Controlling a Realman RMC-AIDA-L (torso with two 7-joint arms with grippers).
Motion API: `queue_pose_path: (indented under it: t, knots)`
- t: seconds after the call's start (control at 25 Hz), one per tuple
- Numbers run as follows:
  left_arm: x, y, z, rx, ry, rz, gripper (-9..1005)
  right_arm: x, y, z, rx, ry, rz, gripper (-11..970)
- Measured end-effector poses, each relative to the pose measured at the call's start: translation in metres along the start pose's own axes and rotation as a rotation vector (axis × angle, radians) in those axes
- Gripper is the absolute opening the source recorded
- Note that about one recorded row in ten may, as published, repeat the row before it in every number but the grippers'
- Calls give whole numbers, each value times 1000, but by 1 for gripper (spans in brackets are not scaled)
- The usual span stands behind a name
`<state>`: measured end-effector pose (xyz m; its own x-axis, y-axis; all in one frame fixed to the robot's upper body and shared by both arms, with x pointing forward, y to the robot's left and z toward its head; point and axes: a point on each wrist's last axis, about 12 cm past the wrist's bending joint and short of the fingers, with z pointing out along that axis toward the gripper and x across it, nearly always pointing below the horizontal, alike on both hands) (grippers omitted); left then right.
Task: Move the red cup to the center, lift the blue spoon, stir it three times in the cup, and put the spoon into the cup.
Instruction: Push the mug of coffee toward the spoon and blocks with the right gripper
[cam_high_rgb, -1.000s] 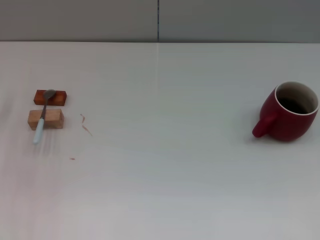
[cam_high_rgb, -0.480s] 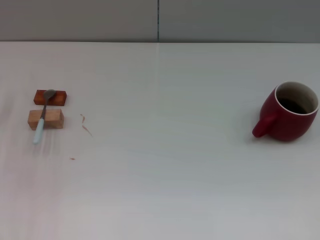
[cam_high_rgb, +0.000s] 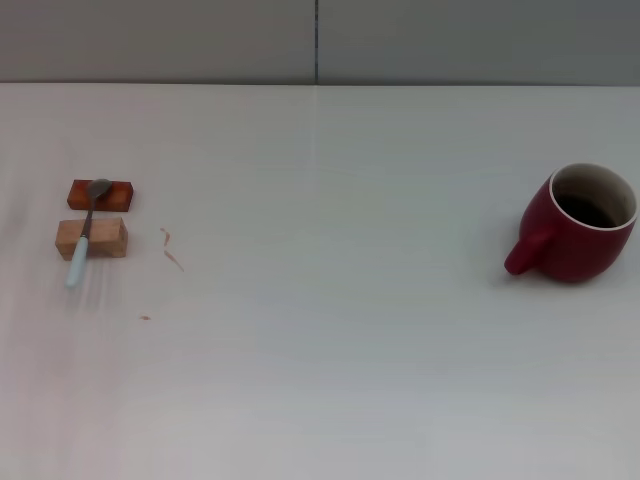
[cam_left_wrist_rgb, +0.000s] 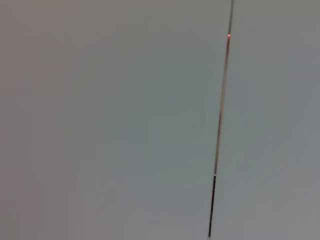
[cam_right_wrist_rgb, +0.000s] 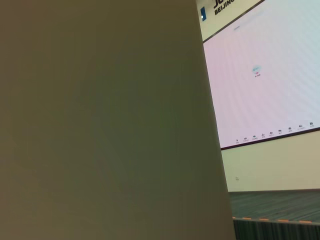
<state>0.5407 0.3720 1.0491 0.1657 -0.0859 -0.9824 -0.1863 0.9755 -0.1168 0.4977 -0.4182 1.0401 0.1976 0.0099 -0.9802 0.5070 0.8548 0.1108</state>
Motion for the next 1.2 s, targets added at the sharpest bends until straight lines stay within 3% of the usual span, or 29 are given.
queue_pose_path:
  t: [0.28,0.32,0.36,0.68,0.72,0.76,0.92,1.2]
  knots:
    - [0,1,-1,-2,1,-3,837,6,10,-3,-17,30,-289,85]
    - [1,1,-2,-2,1,-4,837,8,15,-3,-37,41,-389,84]
    - [1,1,-2,-2,1,-4,837,8,15,-3,-37,41,-389,83]
    - [2,-1,-3,2,2,-13,836,17,39,-9,-240,22,-784,82]
    - [2,-3,-3,4,0,-17,835,21,43,-12,-294,26,-874,82]
    - [2,-3,-3,4,0,-17,835,21,43,-12,-294,26,-874,82]
    - [1,-4,-3,8,-7,-19,835,30,47,-16,-378,46,-1040,81]
    - [1,-4,-3,9,-10,-19,834,37,49,-20,-460,53,-1189,81]
